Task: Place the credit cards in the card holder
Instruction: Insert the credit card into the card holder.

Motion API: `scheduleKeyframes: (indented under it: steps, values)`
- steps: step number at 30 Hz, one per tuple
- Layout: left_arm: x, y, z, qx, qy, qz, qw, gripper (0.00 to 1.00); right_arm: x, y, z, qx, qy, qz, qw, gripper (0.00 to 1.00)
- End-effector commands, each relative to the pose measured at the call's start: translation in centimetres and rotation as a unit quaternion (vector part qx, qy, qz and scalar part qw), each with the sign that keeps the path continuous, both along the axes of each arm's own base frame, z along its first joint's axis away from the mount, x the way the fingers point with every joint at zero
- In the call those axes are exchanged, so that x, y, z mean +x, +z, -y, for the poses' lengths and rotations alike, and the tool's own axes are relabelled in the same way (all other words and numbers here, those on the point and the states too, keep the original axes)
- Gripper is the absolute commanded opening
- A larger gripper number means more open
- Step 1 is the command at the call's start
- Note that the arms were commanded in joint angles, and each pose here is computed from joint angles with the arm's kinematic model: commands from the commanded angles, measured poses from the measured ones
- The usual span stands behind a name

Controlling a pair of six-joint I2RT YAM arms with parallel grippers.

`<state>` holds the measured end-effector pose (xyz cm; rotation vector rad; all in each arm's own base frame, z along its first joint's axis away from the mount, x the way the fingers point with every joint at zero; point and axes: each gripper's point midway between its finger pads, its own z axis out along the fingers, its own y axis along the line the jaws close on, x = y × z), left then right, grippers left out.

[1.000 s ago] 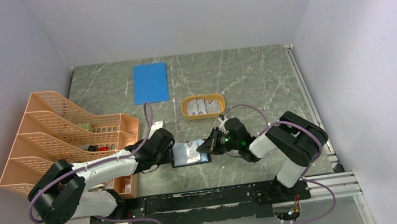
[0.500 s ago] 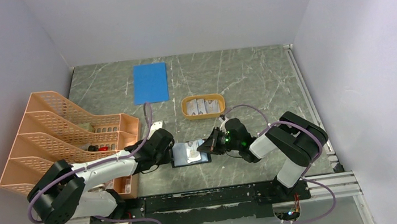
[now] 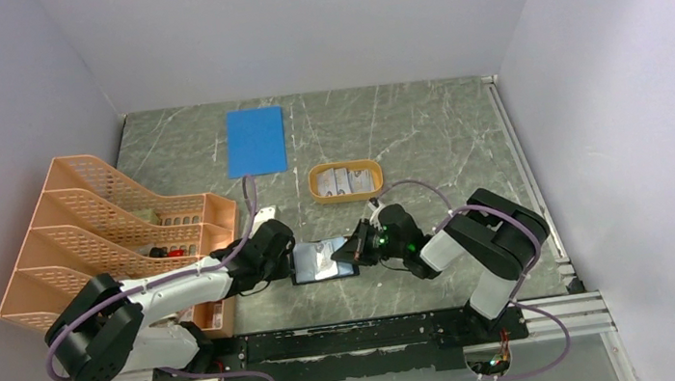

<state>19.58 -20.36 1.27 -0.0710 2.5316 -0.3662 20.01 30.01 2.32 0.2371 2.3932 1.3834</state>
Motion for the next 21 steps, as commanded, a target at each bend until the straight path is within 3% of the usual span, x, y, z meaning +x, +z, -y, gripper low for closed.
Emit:
scheduleKeyframes:
  steps: [1, 11, 21]
  values:
    - [-3.9, -3.4, -2.0, 0.034, -0.017, -0.082, 0.996, 0.05, -0.3, -0.3, -0.7, 0.003, 0.004, 0.002, 1.000, 0.00]
    - [-3.9, -3.3, -2.2, 0.036, -0.016, -0.080, 0.996, 0.05, 0.6, -0.5, 1.0, -0.046, -0.033, 0.021, 0.998, 0.00]
    - [-3.8, -3.2, -2.1, 0.035, -0.017, -0.078, 0.996, 0.05, 0.9, -0.4, 1.6, -0.050, -0.046, 0.024, 0.997, 0.00]
